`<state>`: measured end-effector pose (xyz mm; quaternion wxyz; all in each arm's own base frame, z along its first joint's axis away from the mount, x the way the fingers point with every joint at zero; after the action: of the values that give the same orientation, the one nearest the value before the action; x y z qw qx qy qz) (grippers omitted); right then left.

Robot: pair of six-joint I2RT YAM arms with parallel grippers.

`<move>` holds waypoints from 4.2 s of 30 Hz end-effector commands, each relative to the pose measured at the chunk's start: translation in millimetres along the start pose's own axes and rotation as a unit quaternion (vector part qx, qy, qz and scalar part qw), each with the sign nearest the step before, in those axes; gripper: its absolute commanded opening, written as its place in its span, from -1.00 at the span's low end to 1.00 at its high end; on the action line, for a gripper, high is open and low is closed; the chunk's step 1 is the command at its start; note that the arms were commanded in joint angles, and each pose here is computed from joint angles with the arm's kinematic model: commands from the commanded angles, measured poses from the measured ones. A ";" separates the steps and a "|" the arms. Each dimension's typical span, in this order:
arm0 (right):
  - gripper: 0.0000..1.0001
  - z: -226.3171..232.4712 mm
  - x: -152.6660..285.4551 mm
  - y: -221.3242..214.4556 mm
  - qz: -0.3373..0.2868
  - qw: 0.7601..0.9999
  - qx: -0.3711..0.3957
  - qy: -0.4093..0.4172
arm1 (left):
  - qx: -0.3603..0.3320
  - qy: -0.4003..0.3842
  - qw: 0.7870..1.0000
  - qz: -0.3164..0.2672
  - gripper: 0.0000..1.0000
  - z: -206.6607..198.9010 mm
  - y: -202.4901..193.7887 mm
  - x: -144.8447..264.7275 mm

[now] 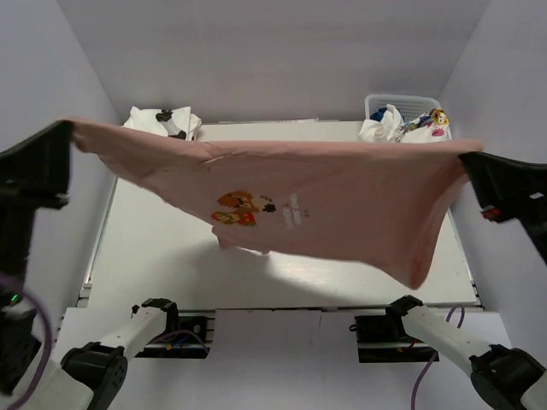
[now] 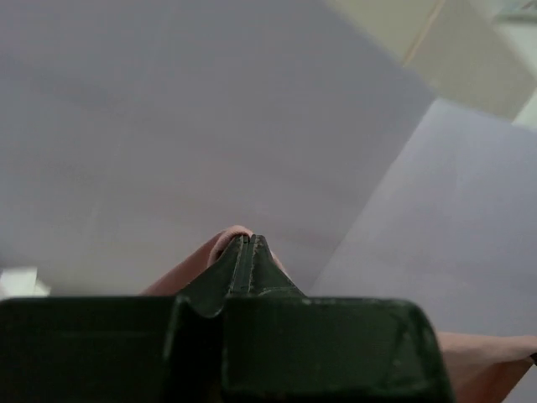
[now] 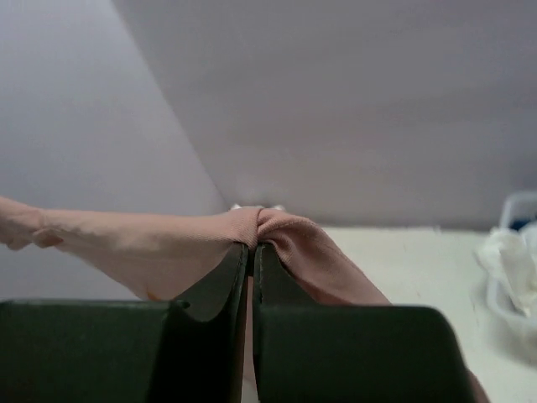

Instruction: Fold and stack the t-shirts

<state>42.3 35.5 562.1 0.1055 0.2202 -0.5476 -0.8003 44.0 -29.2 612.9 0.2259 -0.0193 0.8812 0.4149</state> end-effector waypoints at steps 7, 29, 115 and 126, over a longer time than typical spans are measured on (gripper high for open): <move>-1.00 1.0 26.3 25.1 -0.072 0.997 0.033 0.010 | -0.022 -0.076 0.995 -0.067 -1.00 -27.9 32.6 11.1; -0.28 -142.0 -216.1 -310.4 0.314 0.909 0.084 -0.262 | -0.085 0.283 0.894 0.336 0.98 278.3 -342.1 -210.3; 0.81 -196.9 -284.4 -428.3 0.511 0.823 0.088 -0.233 | -0.106 0.341 0.756 0.549 0.98 364.5 -466.2 -249.4; 0.81 -140.6 -169.3 -372.3 0.451 0.866 0.039 -0.213 | 0.046 0.432 0.780 0.450 0.98 256.6 -358.0 -27.3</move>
<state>299.7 139.5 246.0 0.3259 -0.1720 -0.6471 -0.6675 290.5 -81.1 214.2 -0.4199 0.2445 0.7506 0.4477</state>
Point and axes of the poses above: each gripper's point midway between its finger pads, its own x axis back along the fingers, its own z axis along the line the jaws close on, y = z × x, the point moved 9 cm from there along x, back along the fingers, and after that the axes turned 6 degrees about x, right-handed, at the moved point
